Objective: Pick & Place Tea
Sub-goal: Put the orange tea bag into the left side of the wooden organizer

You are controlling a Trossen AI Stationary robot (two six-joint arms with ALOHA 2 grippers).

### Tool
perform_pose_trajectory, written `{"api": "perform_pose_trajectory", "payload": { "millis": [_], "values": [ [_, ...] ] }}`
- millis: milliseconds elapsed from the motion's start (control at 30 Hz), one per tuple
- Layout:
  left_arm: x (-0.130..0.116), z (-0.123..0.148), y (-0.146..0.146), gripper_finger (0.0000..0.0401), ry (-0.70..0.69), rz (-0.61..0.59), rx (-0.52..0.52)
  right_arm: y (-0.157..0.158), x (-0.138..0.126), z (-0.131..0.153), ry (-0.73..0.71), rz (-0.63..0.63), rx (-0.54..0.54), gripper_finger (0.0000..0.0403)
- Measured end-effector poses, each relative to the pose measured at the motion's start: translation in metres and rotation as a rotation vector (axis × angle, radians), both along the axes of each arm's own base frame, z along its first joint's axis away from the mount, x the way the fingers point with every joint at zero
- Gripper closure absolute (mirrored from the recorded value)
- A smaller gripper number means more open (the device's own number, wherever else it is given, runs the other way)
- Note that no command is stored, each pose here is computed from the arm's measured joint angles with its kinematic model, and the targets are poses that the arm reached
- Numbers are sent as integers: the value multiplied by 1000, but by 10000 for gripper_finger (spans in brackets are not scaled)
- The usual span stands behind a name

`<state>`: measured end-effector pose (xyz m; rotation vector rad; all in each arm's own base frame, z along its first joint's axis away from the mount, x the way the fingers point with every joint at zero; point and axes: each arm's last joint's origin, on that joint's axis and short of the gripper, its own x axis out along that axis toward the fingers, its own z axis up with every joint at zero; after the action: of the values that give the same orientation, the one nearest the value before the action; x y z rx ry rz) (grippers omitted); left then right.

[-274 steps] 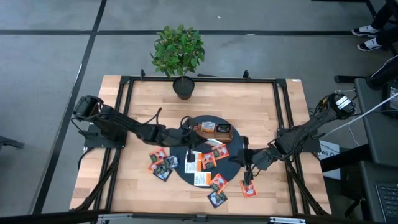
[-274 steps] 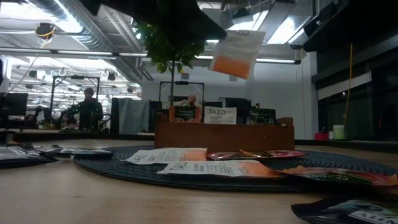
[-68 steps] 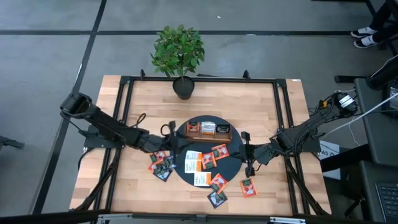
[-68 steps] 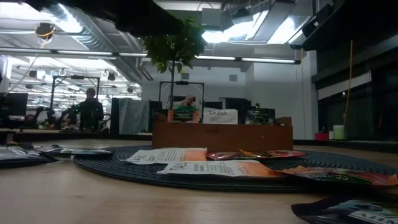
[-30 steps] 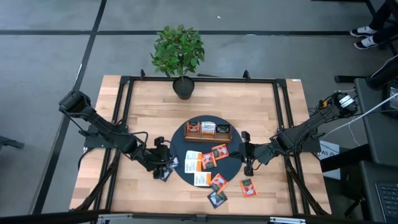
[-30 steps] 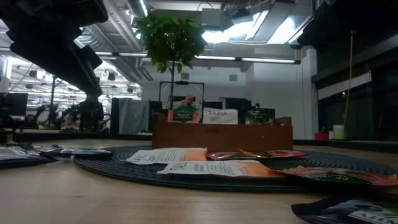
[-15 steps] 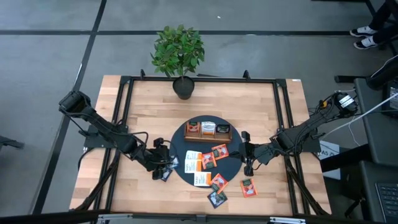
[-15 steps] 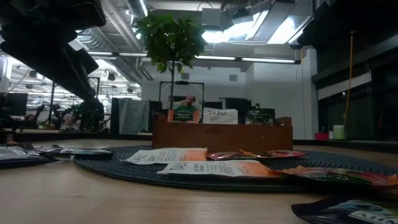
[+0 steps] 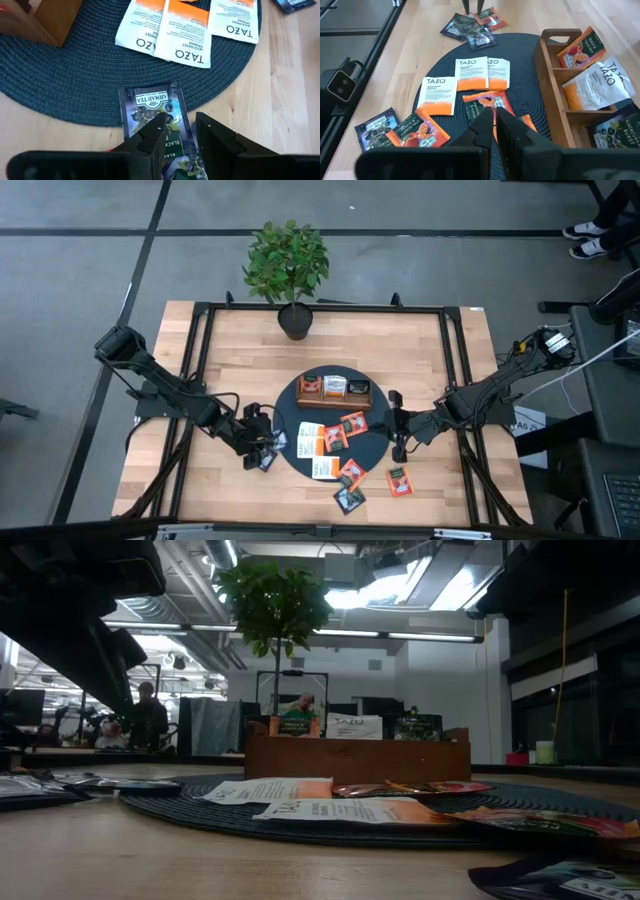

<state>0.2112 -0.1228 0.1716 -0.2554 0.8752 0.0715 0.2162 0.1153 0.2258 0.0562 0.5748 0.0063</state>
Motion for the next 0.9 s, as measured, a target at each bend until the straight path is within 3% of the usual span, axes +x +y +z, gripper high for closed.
{"api": "perform_pose_trajectory", "payload": {
  "millis": [400, 633, 900],
  "values": [
    [-2, -2, -1, 299, 51, -3, -71, 0, 0, 0, 0, -2, 2, 377],
    [-9, -6, 2, 299, 147, 99, -113, 0, 0, 0, 0, -2, 2, 377],
    [-20, -13, 4, 299, 360, 238, -269, 0, 0, 0, 1, -1, -2, 377]
  ]
}}
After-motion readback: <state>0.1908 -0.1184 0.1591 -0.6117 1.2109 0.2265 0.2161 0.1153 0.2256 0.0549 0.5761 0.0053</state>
